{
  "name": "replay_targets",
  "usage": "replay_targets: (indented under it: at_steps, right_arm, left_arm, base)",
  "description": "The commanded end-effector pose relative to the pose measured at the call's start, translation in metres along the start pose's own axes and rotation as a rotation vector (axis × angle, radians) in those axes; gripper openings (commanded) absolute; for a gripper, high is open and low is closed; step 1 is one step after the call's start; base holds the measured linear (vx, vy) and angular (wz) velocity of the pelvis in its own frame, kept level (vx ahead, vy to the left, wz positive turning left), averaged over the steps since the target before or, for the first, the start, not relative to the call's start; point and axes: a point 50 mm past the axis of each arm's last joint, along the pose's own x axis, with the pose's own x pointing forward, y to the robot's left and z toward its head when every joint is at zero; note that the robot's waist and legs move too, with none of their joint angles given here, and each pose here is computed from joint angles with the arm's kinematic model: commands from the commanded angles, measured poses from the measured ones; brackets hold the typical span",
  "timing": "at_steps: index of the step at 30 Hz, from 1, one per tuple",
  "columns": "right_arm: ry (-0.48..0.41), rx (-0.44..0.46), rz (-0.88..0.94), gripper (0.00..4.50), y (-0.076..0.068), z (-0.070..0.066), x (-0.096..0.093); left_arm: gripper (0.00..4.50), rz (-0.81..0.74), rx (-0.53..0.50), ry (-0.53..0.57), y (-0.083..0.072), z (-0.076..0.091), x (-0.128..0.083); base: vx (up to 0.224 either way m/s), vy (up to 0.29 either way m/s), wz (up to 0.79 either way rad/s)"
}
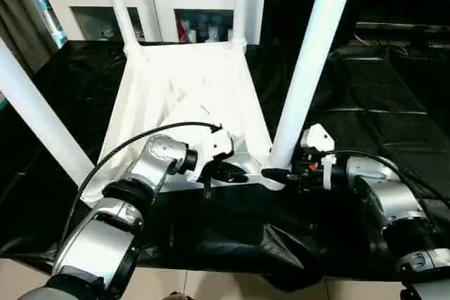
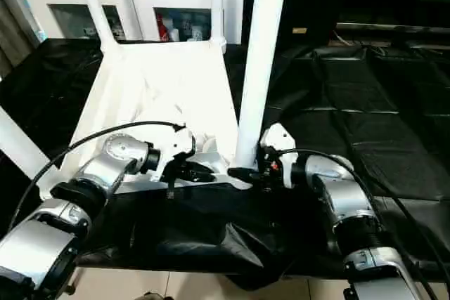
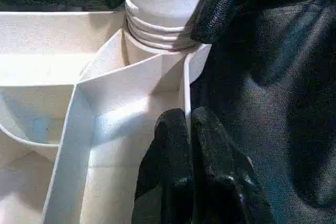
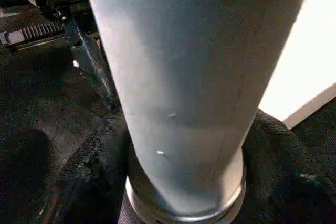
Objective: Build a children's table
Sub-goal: Rotate leg to tighten
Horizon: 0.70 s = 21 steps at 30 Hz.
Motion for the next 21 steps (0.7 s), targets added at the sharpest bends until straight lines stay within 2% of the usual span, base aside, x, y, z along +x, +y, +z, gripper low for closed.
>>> replay_targets:
  at_steps: [1, 2, 7, 11, 12, 13, 14, 16, 17, 19, 20, 21]
  right_arm:
    - [0.018, 0.034, 0.046, 2.65, 0.010, -0.010, 0.007]
    - [0.011, 0.040, 0.038, 2.64, 0.011, -0.011, 0.008]
    - [0.004, 0.105, -0.258, 2.64, 0.000, -0.023, 0.015]
    - [-0.012, 0.227, -0.508, 2.63, -0.007, -0.031, 0.029]
    - [-0.012, 0.227, -0.508, 2.63, -0.007, -0.031, 0.029]
    - [-0.003, 0.237, -0.564, 2.63, -0.006, -0.030, 0.039]
    - [0.000, 0.237, -0.574, 2.63, -0.005, -0.030, 0.043]
    - [-0.001, 0.210, -0.557, 2.63, 0.003, -0.023, 0.063]
    - [-0.001, 0.210, -0.557, 2.63, 0.003, -0.023, 0.063]
    - [0.001, 0.134, -0.510, 2.63, 0.010, -0.016, 0.076]
    - [0.000, 0.126, -0.504, 2.98, 0.011, -0.015, 0.077]
    - [-0.019, 0.114, -0.497, 2.98, 0.011, -0.012, 0.079]
  left_arm:
    - [0.00, 0.019, -0.009, -0.007, 0.002, -0.001, -0.002]
    - [0.00, 0.025, -0.011, -0.004, 0.002, -0.001, -0.001]
    - [0.00, 0.134, -0.057, -0.013, 0.005, 0.001, 0.011]
    - [0.00, 0.266, -0.109, -0.007, 0.008, 0.011, 0.037]
    - [0.00, 0.266, -0.109, -0.007, 0.008, 0.011, 0.037]
    - [0.00, 0.306, -0.127, -0.009, 0.008, 0.018, 0.048]
    - [0.00, 0.318, -0.132, -0.010, 0.008, 0.020, 0.051]
    - [0.00, 0.354, -0.140, -0.009, 0.008, 0.027, 0.061]
    - [0.00, 0.354, -0.140, -0.009, 0.008, 0.027, 0.061]
    - [0.00, 0.367, -0.130, -0.008, 0.008, 0.031, 0.065]
    - [0.00, 0.367, -0.129, -0.008, 0.008, 0.031, 0.065]
    - [0.00, 0.372, -0.121, -0.011, 0.008, 0.031, 0.065]
  base:
    - [0.000, 0.000, 0.00]
    - [0.000, 0.000, 0.00]
    - [0.000, 0.000, 0.00]
    - [0.000, 0.000, 0.00]
    - [0.000, 0.000, 0.00]
    - [0.000, 0.000, 0.00]
    - [0.000, 0.000, 0.00]
    - [0.000, 0.000, 0.00]
    - [0.000, 0.000, 0.00]
    - [0.000, 0.000, 0.00]
    - [0.000, 0.000, 0.00]
    - [0.000, 0.000, 0.00]
